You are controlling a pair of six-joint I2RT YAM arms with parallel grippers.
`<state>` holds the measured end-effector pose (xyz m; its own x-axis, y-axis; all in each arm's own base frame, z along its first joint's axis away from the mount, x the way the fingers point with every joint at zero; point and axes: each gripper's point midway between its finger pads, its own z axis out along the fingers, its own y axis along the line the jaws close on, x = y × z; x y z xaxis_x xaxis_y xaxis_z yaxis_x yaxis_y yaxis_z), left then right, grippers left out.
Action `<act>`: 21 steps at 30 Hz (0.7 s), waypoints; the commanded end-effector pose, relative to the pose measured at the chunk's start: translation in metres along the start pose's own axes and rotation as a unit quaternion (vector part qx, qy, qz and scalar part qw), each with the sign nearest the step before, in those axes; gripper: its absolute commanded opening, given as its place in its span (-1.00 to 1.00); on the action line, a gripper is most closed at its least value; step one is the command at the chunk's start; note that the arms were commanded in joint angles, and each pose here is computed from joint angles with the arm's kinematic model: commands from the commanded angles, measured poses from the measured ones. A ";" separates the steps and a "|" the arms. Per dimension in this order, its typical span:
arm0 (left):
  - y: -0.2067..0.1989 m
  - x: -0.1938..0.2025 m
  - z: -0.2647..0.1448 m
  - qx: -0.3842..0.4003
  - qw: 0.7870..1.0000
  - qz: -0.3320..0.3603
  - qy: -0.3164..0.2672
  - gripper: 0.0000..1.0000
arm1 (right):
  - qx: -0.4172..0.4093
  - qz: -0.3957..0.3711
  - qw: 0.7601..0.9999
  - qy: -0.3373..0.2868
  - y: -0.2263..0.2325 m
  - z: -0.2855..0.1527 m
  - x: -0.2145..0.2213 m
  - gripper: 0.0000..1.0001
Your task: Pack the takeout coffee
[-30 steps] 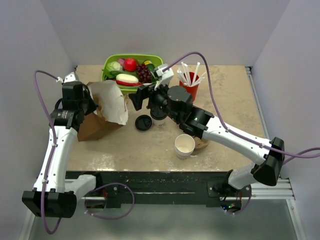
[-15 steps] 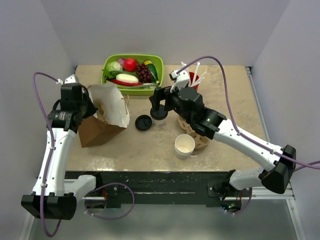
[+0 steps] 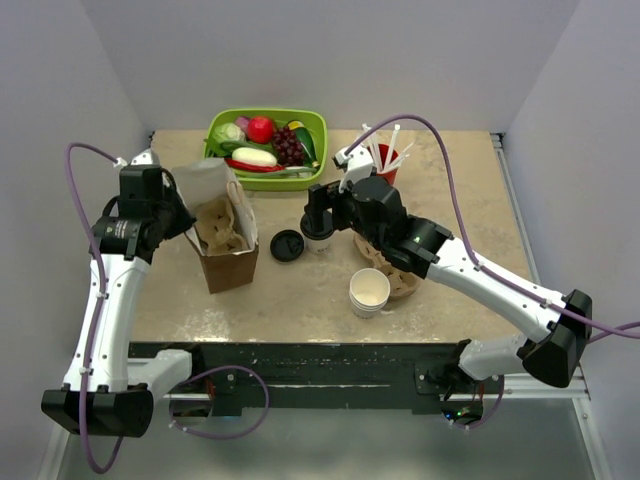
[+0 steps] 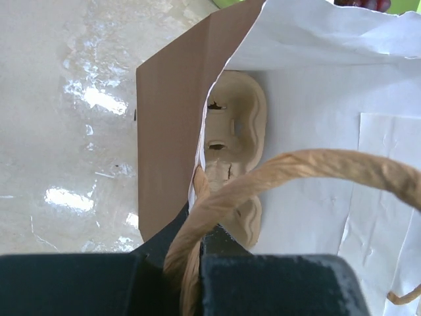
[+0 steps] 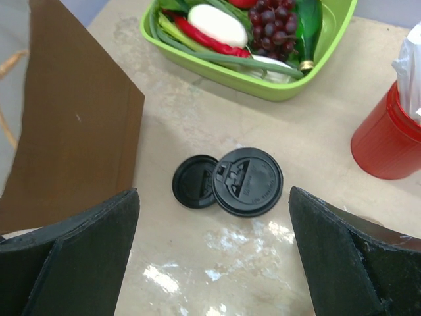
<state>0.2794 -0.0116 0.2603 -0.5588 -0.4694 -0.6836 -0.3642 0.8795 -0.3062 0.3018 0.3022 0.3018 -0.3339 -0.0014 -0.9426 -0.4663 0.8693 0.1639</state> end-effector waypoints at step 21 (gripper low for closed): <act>-0.025 0.015 0.010 0.083 0.996 0.026 0.023 -1.00 | -0.023 -0.078 0.991 0.103 0.004 0.040 0.044 0.72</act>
<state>0.2808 -0.0285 0.2489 -0.6071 -0.4493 -0.6554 -0.2869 0.8931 -0.3465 0.3156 0.2997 0.2379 -0.4510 -0.2269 -0.8632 -0.4726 0.8811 0.0153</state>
